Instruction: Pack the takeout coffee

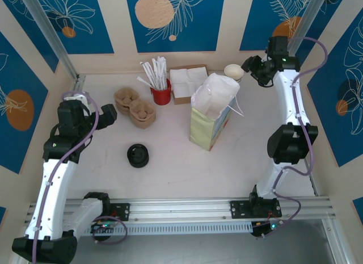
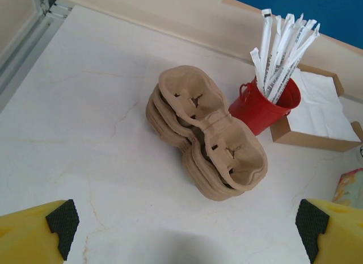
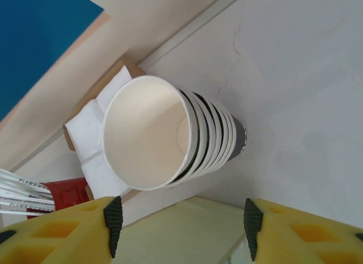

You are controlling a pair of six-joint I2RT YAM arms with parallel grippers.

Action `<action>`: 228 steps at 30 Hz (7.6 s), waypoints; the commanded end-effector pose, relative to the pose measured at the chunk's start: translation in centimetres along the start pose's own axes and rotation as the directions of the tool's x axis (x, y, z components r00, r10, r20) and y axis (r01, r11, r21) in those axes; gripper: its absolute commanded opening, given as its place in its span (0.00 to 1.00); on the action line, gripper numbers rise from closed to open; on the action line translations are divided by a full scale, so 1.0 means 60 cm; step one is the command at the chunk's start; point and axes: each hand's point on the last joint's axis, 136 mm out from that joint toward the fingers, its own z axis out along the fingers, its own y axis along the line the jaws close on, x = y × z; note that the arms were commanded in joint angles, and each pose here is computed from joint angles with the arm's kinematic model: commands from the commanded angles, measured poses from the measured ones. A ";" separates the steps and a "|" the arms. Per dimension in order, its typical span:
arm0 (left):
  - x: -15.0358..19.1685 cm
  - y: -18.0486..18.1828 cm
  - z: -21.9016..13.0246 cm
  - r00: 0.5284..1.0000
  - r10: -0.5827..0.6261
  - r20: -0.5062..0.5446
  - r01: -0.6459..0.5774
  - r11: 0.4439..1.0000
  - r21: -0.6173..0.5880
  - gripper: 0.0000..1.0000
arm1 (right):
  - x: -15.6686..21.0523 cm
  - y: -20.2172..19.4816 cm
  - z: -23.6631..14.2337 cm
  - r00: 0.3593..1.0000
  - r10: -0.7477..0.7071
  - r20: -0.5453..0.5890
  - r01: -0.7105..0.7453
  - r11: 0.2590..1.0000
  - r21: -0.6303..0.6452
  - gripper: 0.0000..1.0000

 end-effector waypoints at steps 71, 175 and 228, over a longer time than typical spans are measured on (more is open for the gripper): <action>0.004 -0.014 -0.019 0.998 -0.026 -0.050 0.028 0.999 0.028 0.99 | -0.056 0.088 -0.209 0.969 -0.132 0.211 0.136 0.991 -0.007 0.01; 0.364 0.001 0.112 0.800 0.019 -0.600 -0.073 0.995 -0.067 0.25 | 0.742 0.125 -0.033 0.805 -0.515 -0.294 0.475 0.857 -0.202 0.17; 0.223 -0.180 -0.052 0.839 0.254 -0.482 -0.187 0.965 0.183 0.10 | 0.680 0.293 -0.225 0.785 -0.582 -0.213 0.425 0.756 -0.497 0.46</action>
